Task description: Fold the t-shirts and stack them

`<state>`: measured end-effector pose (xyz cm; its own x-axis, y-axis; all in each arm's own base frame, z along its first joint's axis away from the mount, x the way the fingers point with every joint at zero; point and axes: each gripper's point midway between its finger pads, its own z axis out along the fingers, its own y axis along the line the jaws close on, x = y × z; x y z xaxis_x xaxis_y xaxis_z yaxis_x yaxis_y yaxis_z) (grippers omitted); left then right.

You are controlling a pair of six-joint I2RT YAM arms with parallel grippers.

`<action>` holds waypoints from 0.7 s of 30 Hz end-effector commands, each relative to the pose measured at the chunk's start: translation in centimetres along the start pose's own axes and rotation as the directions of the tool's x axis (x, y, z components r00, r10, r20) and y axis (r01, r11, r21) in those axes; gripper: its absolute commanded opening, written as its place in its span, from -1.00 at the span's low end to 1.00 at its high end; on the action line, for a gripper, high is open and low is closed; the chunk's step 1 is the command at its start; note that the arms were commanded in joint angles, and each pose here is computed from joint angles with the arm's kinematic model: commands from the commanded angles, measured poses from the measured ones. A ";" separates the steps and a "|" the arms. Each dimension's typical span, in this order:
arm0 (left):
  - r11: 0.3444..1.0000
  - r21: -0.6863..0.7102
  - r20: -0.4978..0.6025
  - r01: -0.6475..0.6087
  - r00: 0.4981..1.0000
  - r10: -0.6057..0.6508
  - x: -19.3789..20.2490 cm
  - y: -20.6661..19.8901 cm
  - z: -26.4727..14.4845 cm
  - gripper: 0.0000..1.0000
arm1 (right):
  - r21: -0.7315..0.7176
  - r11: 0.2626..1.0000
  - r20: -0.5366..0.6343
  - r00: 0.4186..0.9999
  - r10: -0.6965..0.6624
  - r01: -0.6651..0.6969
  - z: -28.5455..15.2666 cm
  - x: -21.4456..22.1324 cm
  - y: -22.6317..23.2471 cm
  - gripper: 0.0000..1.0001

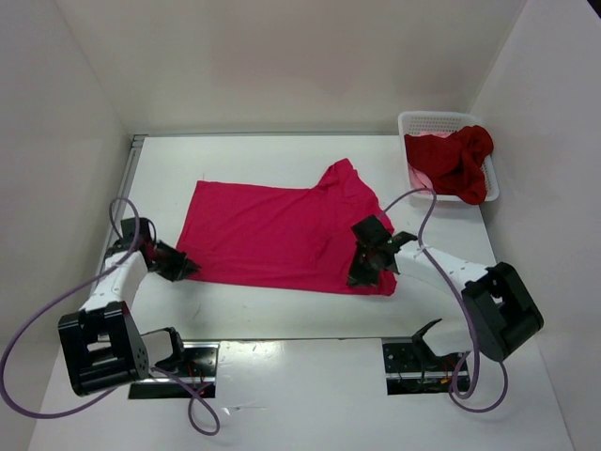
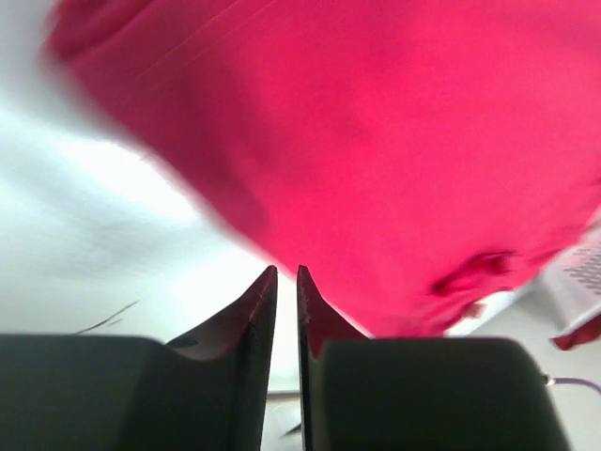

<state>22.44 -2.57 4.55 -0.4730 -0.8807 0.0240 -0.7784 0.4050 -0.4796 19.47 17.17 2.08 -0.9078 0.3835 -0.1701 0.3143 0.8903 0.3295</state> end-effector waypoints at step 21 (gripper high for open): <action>0.925 0.074 0.524 -0.373 0.804 0.282 -18.6 -22.9 4.5 -0.54 | -0.087 0.983 0.408 0.906 -0.113 0.162 3.6 -31.9 13.8 -0.20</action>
<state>47.88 2.37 7.62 -0.4563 -0.7551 -0.4708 -0.5700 0.6543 -0.4970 49.60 19.24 7.61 -0.8034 0.3335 -0.4933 0.1416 0.9117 0.3858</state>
